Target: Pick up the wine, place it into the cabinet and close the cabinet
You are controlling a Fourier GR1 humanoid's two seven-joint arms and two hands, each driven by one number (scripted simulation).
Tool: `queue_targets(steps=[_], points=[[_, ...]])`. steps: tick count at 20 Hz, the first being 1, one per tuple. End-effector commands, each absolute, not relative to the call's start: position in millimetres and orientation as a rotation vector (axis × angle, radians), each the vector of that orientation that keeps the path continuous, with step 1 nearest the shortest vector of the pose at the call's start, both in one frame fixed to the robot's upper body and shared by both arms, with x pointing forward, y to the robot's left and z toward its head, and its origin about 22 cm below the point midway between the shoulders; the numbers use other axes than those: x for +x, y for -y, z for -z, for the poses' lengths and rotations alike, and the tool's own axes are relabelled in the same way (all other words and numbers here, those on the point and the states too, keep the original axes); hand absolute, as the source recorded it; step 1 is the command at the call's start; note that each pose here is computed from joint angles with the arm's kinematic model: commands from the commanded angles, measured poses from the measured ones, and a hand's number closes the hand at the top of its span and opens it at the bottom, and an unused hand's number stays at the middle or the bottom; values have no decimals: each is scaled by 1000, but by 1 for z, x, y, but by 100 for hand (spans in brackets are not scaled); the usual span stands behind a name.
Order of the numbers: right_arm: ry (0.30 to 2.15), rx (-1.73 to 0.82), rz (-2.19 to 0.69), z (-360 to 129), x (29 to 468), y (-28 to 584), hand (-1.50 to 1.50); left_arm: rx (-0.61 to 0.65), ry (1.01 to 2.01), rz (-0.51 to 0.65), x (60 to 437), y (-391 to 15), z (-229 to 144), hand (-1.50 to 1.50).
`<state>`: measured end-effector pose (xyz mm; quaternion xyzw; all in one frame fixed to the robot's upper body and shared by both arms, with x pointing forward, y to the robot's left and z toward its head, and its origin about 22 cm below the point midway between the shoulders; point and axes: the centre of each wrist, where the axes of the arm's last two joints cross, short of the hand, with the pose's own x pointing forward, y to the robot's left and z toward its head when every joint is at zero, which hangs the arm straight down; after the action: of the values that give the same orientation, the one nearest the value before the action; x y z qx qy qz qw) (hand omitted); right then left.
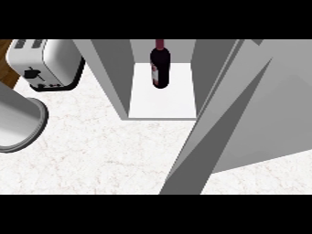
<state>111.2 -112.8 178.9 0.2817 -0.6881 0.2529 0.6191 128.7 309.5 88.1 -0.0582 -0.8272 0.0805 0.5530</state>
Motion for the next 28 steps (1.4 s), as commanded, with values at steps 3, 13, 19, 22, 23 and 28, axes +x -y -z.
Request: queue_targets(steps=[3, 13, 19, 22, 23, 28], points=[[1670, 727, -665, -194, 84, 84, 150, -172, 1949, -201, 129, -322, -100, -150], [1744, 634, -684, -199, 118, 48, 150, -223, 1952, -207, 138, -315, -103, -150], [1740, 650, -613, -214, 146, 34, 150, -268, 1932, -212, 145, -309, -103, -150], [1747, 668, -625, -233, 163, 23, 150, -252, 1930, -236, 150, -304, -97, -150], [1740, 648, -611, -239, 182, 18, 150, -245, 1944, -229, 153, -310, -97, -150], [1789, 612, -602, -261, 216, -4, 150, -209, 1962, -244, 153, -293, -94, -150]])
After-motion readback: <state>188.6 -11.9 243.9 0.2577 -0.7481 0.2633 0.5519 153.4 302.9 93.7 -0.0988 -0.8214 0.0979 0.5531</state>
